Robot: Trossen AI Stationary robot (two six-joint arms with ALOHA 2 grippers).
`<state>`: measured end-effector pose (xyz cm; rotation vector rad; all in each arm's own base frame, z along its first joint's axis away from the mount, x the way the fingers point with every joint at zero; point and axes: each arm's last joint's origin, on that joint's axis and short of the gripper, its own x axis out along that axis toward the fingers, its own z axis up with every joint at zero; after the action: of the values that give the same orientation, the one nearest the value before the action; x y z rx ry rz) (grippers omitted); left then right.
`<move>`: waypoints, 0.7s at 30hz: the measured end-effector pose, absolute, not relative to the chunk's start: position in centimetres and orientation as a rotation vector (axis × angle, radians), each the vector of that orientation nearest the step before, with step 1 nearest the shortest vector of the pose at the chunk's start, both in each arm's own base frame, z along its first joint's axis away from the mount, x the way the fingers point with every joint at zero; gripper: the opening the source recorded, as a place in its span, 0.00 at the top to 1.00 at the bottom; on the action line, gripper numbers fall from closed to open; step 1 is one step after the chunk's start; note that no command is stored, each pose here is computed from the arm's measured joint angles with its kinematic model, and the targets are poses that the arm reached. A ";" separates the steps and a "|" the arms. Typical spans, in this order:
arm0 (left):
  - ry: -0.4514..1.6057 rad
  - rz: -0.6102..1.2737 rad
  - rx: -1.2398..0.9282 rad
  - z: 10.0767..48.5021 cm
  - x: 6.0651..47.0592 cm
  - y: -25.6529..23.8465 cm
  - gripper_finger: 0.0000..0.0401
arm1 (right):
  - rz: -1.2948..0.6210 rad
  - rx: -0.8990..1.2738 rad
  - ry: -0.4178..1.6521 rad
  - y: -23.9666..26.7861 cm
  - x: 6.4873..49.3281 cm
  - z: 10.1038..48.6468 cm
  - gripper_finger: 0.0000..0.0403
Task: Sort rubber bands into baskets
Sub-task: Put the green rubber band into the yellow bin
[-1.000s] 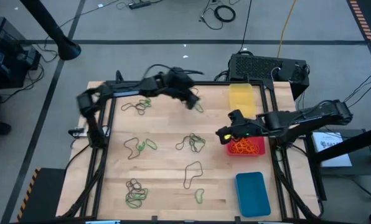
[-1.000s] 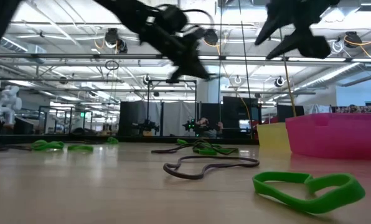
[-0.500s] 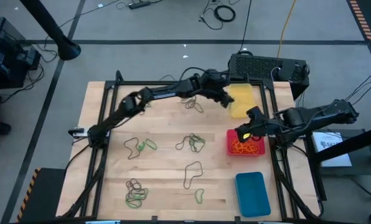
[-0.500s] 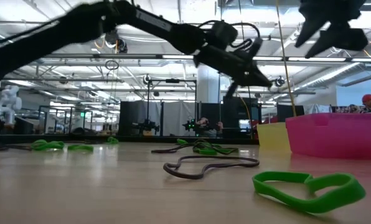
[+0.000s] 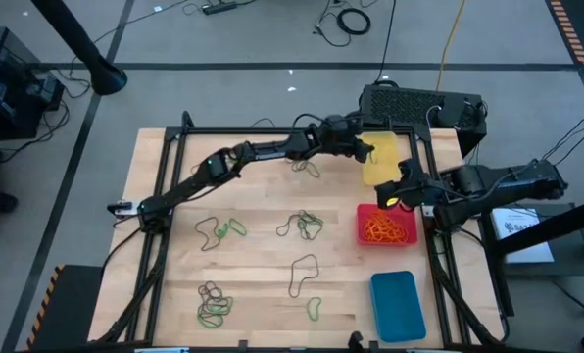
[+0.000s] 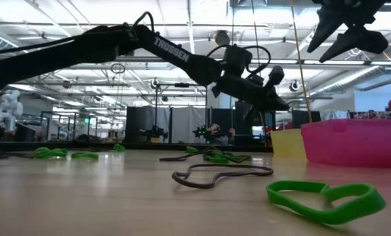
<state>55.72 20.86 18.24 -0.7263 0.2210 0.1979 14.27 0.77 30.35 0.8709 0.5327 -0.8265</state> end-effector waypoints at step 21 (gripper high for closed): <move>0.292 0.295 -0.581 17.4 56.5 18.1 0.77 | -0.609 0.610 0.426 -0.2 16.3 32.3 0.58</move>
<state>56.50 18.11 17.42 -0.5813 0.2922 0.2951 16.30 -0.25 32.26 0.6102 0.4260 -0.6090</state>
